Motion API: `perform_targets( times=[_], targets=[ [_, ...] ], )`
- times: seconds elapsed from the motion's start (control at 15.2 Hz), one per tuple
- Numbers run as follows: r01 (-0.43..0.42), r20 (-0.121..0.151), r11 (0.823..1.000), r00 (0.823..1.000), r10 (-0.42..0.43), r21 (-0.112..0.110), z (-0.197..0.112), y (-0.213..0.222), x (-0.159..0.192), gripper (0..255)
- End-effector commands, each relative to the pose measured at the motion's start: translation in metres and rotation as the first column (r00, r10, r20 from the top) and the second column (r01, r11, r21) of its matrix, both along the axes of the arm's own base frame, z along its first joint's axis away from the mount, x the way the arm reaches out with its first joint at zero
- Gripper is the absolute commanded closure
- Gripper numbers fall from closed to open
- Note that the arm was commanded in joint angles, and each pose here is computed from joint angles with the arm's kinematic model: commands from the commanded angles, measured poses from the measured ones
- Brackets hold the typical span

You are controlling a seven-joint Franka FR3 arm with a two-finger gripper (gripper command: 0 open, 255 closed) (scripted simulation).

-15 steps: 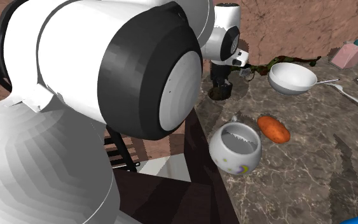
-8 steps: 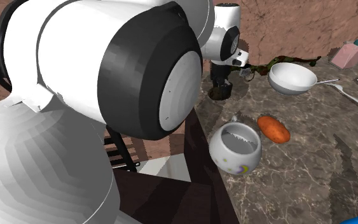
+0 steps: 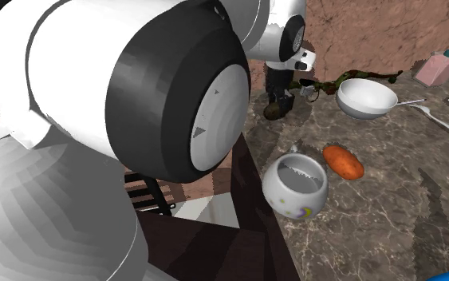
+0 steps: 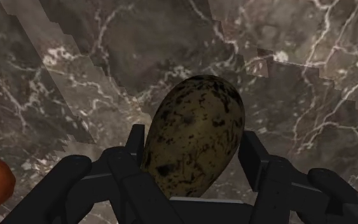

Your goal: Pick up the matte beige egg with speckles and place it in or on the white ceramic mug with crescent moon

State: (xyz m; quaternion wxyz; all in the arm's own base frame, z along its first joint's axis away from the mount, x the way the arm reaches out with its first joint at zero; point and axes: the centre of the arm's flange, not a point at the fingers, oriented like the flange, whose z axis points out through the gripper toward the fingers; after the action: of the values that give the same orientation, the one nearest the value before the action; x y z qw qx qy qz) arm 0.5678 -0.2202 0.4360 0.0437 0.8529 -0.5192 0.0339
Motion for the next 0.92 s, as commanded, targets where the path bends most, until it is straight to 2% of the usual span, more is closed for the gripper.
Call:
perform_targets(
  times=[0.0, 0.86],
  targets=[
    [0.0, 0.0, 1.0, 1.0, 0.0, 0.0, 0.011, 0.0, 0.0, 255],
    [0.0, 0.0, 1.0, 1.0, 0.0, 0.0, 0.08, 0.0, 0.0, 255]
  ],
)
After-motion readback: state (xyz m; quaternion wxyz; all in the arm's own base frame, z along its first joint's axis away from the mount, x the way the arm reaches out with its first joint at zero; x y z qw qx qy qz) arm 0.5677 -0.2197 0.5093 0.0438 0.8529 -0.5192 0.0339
